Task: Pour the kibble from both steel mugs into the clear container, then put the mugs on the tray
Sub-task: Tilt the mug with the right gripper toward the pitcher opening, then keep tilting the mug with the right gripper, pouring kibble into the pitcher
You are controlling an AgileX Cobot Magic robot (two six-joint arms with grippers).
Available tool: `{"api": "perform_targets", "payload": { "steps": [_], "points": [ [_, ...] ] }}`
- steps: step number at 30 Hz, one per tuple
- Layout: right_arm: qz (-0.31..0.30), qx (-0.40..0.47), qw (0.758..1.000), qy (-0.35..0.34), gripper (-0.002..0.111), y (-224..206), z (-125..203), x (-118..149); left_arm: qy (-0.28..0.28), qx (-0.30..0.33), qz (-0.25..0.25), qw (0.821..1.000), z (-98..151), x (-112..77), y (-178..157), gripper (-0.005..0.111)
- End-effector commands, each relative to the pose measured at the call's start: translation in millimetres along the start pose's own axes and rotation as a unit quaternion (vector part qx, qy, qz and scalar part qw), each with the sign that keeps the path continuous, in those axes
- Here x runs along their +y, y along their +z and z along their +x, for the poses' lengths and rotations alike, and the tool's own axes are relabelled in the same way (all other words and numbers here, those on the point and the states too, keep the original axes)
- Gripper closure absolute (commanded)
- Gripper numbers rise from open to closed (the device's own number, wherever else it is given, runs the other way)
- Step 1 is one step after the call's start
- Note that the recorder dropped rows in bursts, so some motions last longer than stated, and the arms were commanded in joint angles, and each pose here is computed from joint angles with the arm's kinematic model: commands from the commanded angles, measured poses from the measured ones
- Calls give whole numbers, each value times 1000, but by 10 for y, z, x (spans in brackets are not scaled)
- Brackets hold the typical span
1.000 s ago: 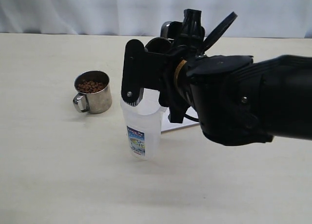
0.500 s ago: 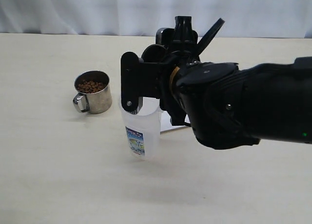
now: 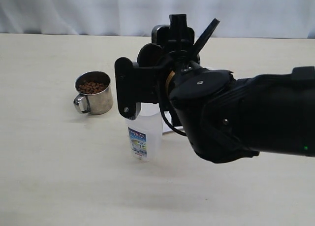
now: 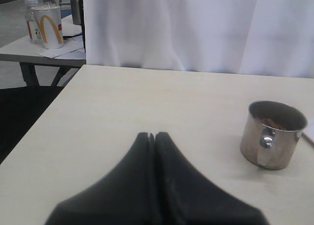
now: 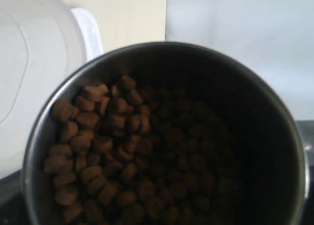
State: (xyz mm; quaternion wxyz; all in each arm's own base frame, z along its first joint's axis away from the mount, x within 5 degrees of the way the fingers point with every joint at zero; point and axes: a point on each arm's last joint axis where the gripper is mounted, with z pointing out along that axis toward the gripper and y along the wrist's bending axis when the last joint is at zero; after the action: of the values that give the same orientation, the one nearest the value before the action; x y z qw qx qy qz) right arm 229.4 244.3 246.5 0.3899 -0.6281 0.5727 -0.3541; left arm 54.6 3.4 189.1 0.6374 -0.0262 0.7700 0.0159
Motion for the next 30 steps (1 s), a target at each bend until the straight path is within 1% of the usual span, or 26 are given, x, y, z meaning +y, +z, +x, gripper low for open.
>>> {"api": "perform_targets", "payload": {
  "steps": [1, 11, 18, 30],
  "points": [
    [30, 16, 999, -19, 104, -21, 27, -71, -3, 0, 4, 1000, 8, -5, 3, 107],
    [34, 21, 999, -20, 104, -22, 36, -78, -3, 0, 4, 1000, 8, -5, 3, 107],
    [37, 11, 999, -28, 104, -93, -41, -49, -3, 0, 4, 1000, 8, -5, 3, 107],
    [70, 3, 996, -56, 104, -99, -61, -108, -3, 1, 4, 1000, 11, -5, 3, 107]
  ]
}}
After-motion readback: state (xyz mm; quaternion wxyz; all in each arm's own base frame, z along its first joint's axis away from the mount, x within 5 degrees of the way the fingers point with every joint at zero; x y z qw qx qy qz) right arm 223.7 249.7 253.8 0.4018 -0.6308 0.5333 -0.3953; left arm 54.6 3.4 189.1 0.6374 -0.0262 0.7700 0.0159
